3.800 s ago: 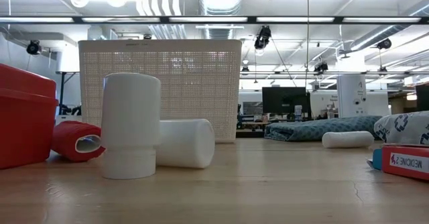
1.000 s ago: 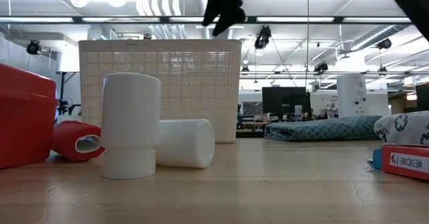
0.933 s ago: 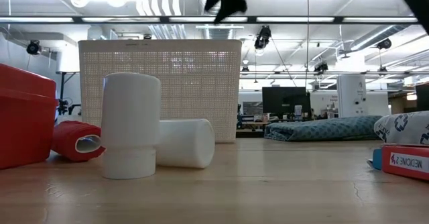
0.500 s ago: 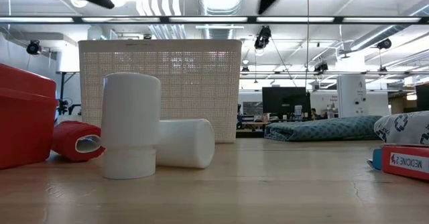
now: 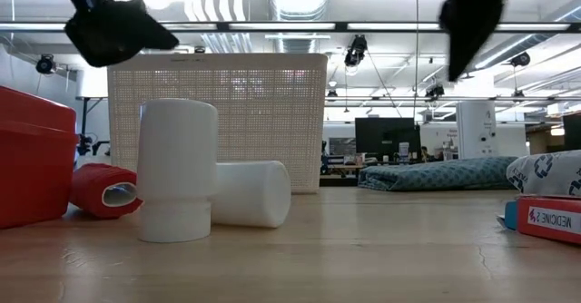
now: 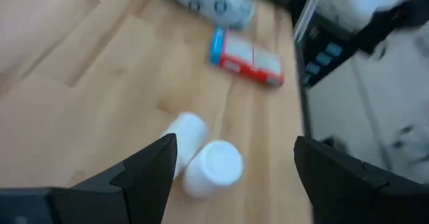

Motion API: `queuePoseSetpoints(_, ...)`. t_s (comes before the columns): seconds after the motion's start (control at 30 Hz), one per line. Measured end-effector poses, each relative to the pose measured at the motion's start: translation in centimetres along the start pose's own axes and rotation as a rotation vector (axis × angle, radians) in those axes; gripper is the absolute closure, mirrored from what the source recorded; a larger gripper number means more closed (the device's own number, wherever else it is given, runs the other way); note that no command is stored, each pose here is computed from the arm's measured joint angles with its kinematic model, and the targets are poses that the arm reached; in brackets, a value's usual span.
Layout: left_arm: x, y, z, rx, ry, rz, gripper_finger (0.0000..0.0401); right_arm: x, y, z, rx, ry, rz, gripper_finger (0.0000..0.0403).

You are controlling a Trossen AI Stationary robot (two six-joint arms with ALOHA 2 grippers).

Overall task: Pick & place medical supplies in basket/bin
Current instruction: Put the bottom white pill bottle into the white bin

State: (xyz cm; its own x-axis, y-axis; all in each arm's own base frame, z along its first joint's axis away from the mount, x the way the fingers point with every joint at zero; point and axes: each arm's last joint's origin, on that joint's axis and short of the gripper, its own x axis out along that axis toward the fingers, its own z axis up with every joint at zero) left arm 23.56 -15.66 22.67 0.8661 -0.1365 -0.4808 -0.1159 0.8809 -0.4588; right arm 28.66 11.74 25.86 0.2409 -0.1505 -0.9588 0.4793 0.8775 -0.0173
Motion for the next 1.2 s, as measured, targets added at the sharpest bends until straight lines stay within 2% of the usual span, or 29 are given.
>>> queuePoseSetpoints(0.17,3.1,-1.8,-0.4,0.194,0.099,-0.006,0.0123,0.7,1.2,-2.9,0.023,0.027,-0.022,0.0099)
queuePoseSetpoints(0.23,4.0,-2.3,-0.2,0.228,0.122,0.013,0.0123,0.7,1.6,-3.9,0.032,0.033,-0.024,0.0101)
queuePoseSetpoints(0.37,4.1,-2.7,1.1,0.272,0.119,0.036,0.0123,0.5,2.2,-4.8,0.050,0.017,-0.023,0.0099)
queuePoseSetpoints(0.5,4.2,-2.5,1.0,0.384,0.164,0.054,0.0123,0.2,2.4,-5.1,0.064,-0.021,-0.031,0.0100)
queuePoseSetpoints(0.63,5.0,-2.4,0.3,0.396,0.213,0.032,0.0123,0.2,2.4,-5.2,0.064,-0.029,-0.035,0.0101)
queuePoseSetpoints(1.0,8.3,-1.9,-1.6,0.422,0.286,0.097,0.0123,0.2,2.4,-5.2,0.061,-0.047,-0.047,0.0101)
queuePoseSetpoints(1.2,8.6,-1.5,-2.1,0.431,0.312,0.119,0.0132,0.3,2.4,-5.2,0.060,-0.045,-0.051,0.0105)
